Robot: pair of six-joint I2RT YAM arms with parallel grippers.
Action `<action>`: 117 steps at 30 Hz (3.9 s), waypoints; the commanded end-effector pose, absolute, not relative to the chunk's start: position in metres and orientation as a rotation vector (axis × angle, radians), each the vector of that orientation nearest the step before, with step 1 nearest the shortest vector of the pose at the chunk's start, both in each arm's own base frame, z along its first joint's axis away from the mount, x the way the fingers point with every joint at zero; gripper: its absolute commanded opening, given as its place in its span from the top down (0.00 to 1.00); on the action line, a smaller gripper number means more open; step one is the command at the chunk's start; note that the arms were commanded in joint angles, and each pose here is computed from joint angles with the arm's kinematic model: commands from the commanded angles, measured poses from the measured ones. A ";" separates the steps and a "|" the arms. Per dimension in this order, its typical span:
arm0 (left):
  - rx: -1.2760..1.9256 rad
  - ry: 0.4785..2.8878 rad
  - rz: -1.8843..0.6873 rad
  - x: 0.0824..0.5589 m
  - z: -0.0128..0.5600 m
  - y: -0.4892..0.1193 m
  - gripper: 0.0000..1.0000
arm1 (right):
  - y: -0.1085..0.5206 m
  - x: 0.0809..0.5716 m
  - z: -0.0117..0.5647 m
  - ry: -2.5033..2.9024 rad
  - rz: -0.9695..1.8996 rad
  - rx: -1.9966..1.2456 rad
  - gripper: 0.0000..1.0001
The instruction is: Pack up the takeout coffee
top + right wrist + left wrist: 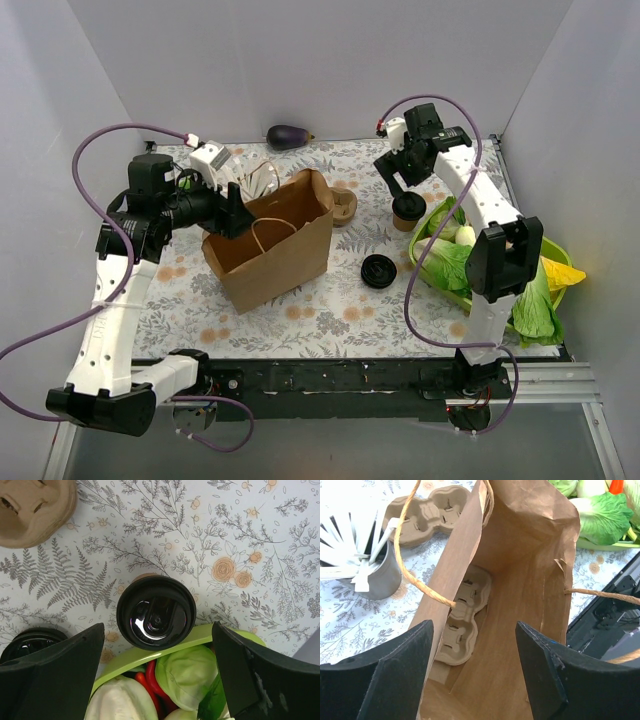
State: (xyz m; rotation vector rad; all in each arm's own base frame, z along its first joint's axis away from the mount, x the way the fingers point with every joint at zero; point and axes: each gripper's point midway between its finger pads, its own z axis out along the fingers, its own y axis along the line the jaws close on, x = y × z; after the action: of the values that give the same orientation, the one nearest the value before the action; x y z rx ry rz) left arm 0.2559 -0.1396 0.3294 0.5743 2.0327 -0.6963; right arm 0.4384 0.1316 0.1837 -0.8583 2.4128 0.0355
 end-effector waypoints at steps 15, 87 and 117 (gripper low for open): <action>0.538 1.953 -0.657 0.255 0.349 -0.130 0.32 | 0.111 0.439 0.145 2.569 0.096 -0.748 0.10; 0.568 1.867 -0.660 0.259 0.374 -0.128 0.26 | 0.185 0.416 0.328 1.986 0.556 -0.952 0.99; 0.607 2.044 -0.486 0.275 0.325 -0.103 0.46 | 0.345 0.231 0.368 1.186 0.668 -1.820 0.99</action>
State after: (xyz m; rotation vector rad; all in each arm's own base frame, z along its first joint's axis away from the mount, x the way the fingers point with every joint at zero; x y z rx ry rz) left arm 0.2914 -0.1002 0.3169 0.5564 2.0930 -0.4654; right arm 0.2560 0.3518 0.3698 -1.6960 1.2744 0.7489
